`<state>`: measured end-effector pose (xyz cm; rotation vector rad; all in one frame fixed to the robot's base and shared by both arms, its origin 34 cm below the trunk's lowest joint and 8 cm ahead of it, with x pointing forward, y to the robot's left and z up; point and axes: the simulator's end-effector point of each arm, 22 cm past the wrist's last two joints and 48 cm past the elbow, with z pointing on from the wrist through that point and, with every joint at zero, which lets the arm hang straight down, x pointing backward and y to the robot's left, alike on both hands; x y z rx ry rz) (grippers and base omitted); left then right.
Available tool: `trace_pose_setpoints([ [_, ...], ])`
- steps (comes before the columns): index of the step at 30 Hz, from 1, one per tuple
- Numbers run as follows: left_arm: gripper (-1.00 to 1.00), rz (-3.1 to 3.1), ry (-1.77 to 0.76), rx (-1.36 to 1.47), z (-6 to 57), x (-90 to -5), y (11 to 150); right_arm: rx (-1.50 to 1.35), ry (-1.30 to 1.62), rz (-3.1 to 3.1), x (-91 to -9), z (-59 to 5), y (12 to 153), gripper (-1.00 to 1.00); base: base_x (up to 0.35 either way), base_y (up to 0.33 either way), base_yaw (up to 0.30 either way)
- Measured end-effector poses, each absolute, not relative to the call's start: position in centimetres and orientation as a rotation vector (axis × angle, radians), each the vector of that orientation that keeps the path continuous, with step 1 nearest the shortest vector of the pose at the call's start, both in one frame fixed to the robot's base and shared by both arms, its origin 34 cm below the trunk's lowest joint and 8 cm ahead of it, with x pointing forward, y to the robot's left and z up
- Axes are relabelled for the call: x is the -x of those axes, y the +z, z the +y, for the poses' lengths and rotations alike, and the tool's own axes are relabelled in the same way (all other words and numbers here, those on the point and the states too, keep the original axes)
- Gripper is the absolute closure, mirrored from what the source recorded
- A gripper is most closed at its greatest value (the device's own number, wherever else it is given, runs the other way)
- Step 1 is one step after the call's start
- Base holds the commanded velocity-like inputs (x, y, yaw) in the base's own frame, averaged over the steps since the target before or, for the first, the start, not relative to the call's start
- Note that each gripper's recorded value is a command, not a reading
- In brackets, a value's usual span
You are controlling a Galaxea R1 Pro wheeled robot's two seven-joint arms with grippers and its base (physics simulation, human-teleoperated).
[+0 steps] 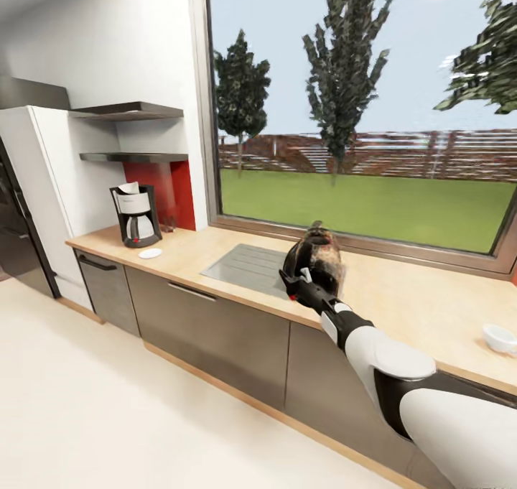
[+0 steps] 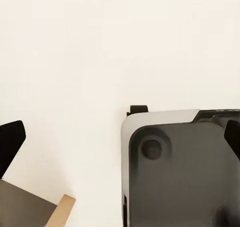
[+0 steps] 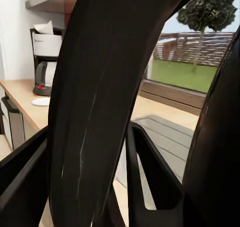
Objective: Set up a coffee station on the kitchen countertop: keep the coffee maker on the countertop, move the bottle of coffee from the kitchen shelf to the counter next to the coffee maker, place a paper coffee filter on top of the coffee maker, put the saucer next to the coffee maker with the coffee cup on the saucer, and place the electric kettle next to the coffee maker.
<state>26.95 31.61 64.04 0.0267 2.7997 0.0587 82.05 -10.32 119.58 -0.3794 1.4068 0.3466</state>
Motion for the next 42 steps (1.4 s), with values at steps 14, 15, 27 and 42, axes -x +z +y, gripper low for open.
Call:
trace_pose_setpoints([
  [14,-1.0,2.801,0.059,-0.027,31.6,-26.9,64.0,0.422,0.39,1.401,-81.5,-9.3,119.6,1.0,0.211,0.235,0.0],
  [15,-1.0,2.801,0.059,-0.026,31.6,-26.9,64.0,0.42,0.39,1.399,-81.5,-9.4,119.7,1.0,0.161,0.249,0.0],
  [27,-1.0,2.801,0.059,-0.027,31.6,-26.9,64.0,0.432,0.385,1.397,-81.5,-9.3,119.6,1.0,0.153,0.235,0.0],
  [42,-1.0,2.801,0.059,-0.027,31.6,-26.9,64.0,0.43,0.381,1.398,-81.5,-9.5,119.6,1.0,0.154,0.248,0.0],
])
